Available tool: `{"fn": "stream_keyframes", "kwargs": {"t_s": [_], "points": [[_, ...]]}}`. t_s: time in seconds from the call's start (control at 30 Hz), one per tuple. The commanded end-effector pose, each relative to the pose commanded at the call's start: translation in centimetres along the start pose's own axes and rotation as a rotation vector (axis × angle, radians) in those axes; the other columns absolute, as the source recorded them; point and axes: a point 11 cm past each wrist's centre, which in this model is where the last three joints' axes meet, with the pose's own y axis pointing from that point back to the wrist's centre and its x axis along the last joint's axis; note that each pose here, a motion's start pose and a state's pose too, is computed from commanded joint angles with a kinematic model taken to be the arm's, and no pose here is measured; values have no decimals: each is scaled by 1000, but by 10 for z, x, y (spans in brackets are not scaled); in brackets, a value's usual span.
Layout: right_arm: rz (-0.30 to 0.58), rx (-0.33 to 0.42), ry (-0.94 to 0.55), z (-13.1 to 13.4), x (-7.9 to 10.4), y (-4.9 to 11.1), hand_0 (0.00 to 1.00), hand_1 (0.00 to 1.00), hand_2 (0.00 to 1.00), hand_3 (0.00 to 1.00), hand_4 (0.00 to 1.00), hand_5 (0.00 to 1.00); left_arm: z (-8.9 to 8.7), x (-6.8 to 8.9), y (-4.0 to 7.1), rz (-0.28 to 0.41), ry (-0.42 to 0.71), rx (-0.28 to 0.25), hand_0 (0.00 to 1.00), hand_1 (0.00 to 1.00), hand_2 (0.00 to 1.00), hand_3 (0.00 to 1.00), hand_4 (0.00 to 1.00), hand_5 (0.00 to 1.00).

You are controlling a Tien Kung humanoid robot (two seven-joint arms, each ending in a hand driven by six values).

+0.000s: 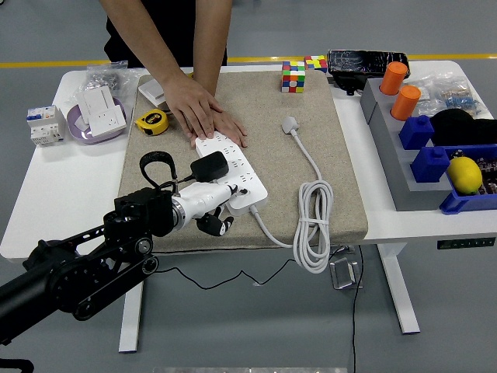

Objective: Pick up the plug,place it near the board,insert it into the board,press the button

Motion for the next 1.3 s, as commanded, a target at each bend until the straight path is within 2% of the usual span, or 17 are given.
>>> {"fn": "stream_keyframes", "kwargs": {"t_s": [0.33,0.57,0.67,0.73,0.77,0.83,0.93,0.97,1.13,1.17,1.23,1.3], "points": [[-2,0,-2,0,-1,0,888,832,792,786,998,986,-1,-4,-1,-16,-18,6,122,69,166,912,446,134],[-3,0,-4,-1,-2,0,888,833,792,786,998,988,1,11,5,47,-40,0,123,69,166,905,444,135],[-4,0,-5,-1,-2,0,888,833,792,786,998,988,3,23,11,97,-66,-2,123,69,166,905,444,135],[-5,0,-4,-1,-3,1,888,833,792,786,998,988,5,33,18,154,-65,-11,123,69,166,905,444,135],[-5,0,-4,-1,-3,1,888,831,792,785,998,988,7,39,22,186,-57,-19,198,116,217,704,657,287],[-5,-1,-4,0,-3,0,888,831,792,785,998,988,10,50,29,250,-29,-45,198,116,217,704,657,287],[-5,-4,-3,2,-3,0,888,831,792,785,998,988,9,68,45,355,115,-101,198,116,217,704,657,287],[-5,-5,-3,2,-3,0,887,832,791,785,998,988,9,72,49,381,154,-118,356,304,331,571,998,578],[-3,-13,-4,6,-2,0,887,832,791,785,998,988,1,92,75,521,458,-281,356,304,331,571,998,578],[-3,-13,-4,6,-2,0,887,829,791,785,998,988,-3,94,78,543,521,-309,914,918,885,839,998,675],[-5,-11,-5,6,-3,0,887,829,791,785,998,988,-11,94,83,590,666,-356,914,918,885,839,998,675],[-8,-10,-7,6,-4,0,887,829,791,785,998,988,-21,90,86,625,801,-381,914,918,885,839,998,675]]}}
